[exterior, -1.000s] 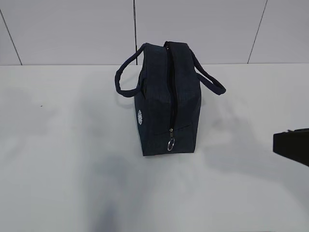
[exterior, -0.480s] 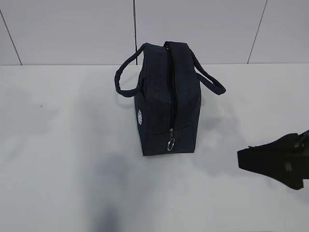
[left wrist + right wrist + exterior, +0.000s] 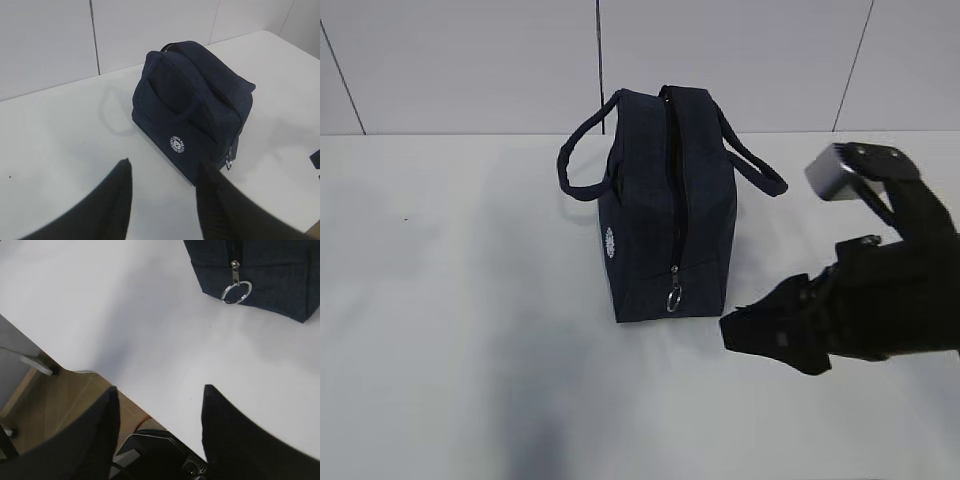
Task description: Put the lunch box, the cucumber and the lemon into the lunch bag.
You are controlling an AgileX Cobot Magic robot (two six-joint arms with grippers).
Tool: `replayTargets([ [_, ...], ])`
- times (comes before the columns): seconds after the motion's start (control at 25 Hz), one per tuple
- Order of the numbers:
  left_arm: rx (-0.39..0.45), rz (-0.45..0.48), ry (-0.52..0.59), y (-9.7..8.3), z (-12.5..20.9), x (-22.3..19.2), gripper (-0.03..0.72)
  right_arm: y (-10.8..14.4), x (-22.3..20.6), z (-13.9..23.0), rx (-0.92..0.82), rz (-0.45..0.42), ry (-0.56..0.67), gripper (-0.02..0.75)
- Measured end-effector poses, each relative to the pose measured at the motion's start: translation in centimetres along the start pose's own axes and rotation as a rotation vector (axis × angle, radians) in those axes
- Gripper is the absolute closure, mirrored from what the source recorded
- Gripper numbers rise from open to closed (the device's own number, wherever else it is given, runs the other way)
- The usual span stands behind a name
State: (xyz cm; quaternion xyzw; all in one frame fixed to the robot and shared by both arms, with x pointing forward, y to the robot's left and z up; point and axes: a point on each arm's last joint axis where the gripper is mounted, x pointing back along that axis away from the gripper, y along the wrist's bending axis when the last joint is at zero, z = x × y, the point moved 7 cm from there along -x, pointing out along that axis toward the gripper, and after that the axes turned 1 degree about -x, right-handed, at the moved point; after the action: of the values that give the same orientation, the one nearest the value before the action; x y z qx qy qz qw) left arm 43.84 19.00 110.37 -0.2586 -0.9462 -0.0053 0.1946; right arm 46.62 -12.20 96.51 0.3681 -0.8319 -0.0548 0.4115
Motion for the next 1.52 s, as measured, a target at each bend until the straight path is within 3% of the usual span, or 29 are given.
replayTargets([
  [0.2,0.000,0.000,-0.001,0.0,0.0,0.0,0.380,-0.2,-2.3,-1.4,0.054,-0.039,0.054,0.253],
  [0.36,0.000,0.000,-0.001,0.0,0.0,0.0,0.380,-1.0,-3.8,-2.8,0.002,-0.030,0.033,0.228],
  [0.56,0.000,0.000,-0.001,0.0,0.0,0.0,0.380,-2.3,-6.6,-3.2,-0.171,-0.032,0.039,0.229],
  [0.84,0.000,0.000,-0.001,0.0,0.0,0.0,0.380,-4.4,-8.9,-3.0,-0.311,0.027,0.026,0.242],
  [1.2,0.000,0.000,-0.001,0.0,0.0,0.0,0.380,-5.6,-10.0,-2.3,-0.364,0.064,0.038,0.244],
  [1.52,0.002,0.004,0.016,-0.1,0.3,0.0,0.380,-6.0,-10.5,-1.9,-0.372,0.073,0.050,0.293],
])
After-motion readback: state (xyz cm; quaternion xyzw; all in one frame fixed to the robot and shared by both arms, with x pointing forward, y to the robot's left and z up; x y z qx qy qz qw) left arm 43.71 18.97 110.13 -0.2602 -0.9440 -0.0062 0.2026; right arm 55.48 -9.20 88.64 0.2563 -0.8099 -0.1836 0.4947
